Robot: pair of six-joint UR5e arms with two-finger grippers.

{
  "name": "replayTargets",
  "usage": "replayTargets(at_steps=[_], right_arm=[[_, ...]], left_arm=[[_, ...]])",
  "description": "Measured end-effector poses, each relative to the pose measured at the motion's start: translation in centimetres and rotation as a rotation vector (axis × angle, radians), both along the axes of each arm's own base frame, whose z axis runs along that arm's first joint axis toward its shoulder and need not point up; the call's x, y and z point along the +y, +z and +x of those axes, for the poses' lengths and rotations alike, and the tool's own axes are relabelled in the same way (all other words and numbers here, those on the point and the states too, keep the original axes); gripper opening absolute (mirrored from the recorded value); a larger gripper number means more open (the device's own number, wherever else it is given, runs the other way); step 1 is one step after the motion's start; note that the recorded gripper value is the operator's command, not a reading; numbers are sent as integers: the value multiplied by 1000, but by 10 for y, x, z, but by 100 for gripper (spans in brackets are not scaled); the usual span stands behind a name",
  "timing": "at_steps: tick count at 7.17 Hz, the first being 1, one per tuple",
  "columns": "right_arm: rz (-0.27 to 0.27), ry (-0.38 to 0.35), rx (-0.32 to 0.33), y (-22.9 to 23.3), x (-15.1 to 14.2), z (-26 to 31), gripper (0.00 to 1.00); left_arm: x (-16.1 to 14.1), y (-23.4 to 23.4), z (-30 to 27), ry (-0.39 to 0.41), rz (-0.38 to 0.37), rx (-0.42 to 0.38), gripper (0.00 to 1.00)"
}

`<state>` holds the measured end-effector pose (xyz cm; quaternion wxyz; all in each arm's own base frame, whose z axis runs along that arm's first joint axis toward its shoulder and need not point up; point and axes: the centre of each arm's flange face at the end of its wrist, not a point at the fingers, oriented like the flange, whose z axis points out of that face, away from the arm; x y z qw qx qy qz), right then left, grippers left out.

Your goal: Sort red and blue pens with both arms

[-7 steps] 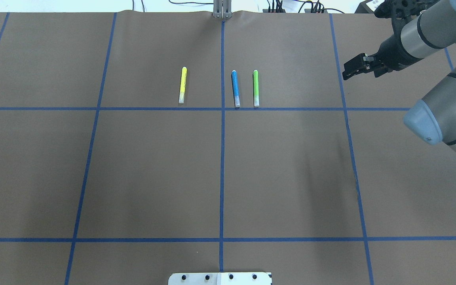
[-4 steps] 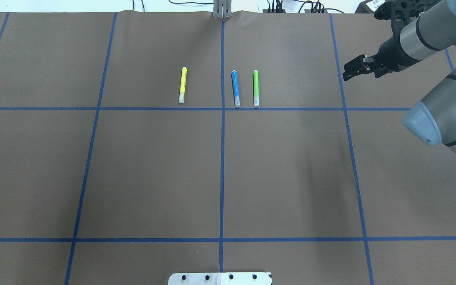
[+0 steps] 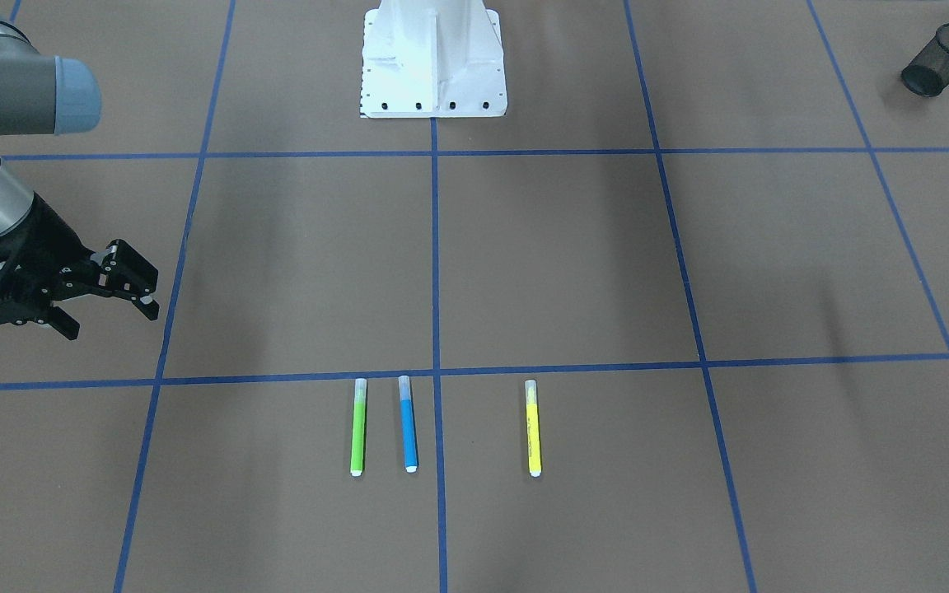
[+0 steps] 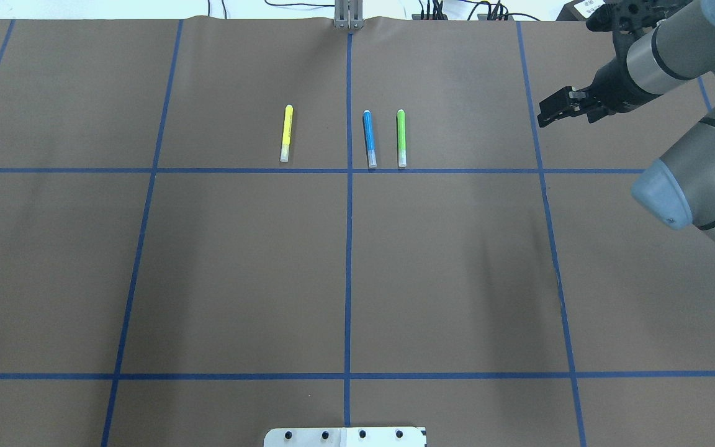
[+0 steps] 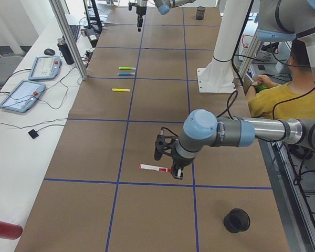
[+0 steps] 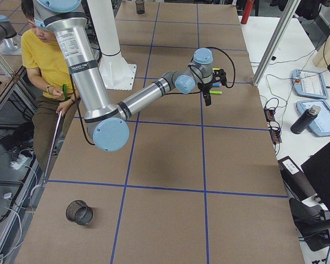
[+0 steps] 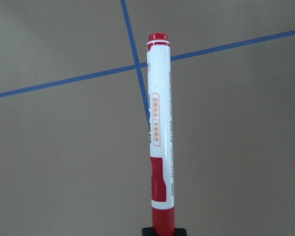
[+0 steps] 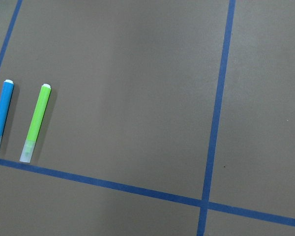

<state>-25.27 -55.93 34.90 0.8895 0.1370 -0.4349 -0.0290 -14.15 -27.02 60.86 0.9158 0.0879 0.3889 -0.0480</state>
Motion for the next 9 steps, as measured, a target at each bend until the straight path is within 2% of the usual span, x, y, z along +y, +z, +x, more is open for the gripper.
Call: replayTargets(at_steps=[2, 4, 7, 9], right_arm=[[2, 2, 1, 0, 0, 1, 100], [6, 11, 7, 0, -1, 2, 100], [13, 23, 16, 0, -2, 3, 100], [20, 30, 21, -1, -2, 3, 100]], left_arm=[[73, 65, -24, -217, -186, 203, 0], [140, 107, -12, -342, -330, 343, 0], [198, 131, 18, -356, -519, 492, 0], [226, 110, 16, -377, -644, 560, 0]])
